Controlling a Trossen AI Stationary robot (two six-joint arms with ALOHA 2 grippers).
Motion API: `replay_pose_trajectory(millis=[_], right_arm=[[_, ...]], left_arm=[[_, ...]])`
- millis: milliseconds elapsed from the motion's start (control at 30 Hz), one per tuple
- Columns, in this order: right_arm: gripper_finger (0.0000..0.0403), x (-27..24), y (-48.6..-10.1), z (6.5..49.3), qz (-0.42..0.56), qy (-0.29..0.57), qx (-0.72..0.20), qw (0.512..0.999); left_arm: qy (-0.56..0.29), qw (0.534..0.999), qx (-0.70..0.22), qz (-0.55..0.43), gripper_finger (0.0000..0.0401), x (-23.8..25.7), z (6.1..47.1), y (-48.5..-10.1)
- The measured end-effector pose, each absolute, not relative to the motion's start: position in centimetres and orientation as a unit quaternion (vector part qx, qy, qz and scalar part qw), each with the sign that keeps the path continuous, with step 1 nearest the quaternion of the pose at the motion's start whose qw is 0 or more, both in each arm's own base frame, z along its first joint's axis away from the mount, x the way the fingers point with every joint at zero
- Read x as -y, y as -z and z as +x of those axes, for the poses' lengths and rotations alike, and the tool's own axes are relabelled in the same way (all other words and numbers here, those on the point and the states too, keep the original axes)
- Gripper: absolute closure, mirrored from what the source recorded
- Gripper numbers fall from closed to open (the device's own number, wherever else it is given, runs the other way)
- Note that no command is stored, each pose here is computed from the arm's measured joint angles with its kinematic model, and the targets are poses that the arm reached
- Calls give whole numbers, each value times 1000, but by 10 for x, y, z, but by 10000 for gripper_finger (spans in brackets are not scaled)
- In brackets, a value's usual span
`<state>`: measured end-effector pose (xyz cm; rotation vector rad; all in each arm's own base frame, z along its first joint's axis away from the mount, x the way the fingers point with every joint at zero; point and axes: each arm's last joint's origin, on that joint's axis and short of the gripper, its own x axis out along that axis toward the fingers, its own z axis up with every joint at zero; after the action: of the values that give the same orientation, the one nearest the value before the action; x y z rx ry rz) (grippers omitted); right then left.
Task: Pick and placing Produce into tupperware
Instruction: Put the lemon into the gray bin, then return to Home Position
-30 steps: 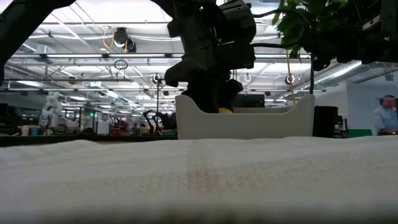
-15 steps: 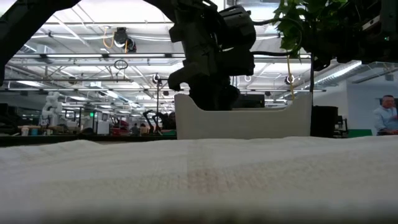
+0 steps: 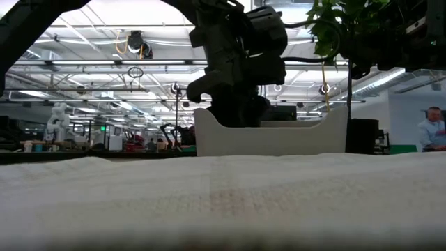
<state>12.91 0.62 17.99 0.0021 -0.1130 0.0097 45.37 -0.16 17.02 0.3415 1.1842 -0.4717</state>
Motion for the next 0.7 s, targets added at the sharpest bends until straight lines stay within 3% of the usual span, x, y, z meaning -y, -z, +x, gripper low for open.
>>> replay_pose_trajectory(millis=[267, 700], right_arm=[[403, -6, -180, 129, 1, -5, 56, 998], [403, -6, -180, 129, 1, -5, 56, 998]], left_arm=[[226, 788, -548, 166, 186, 6, 454, -170], [231, 785, -549, 171, 145, 6, 453, -170]])
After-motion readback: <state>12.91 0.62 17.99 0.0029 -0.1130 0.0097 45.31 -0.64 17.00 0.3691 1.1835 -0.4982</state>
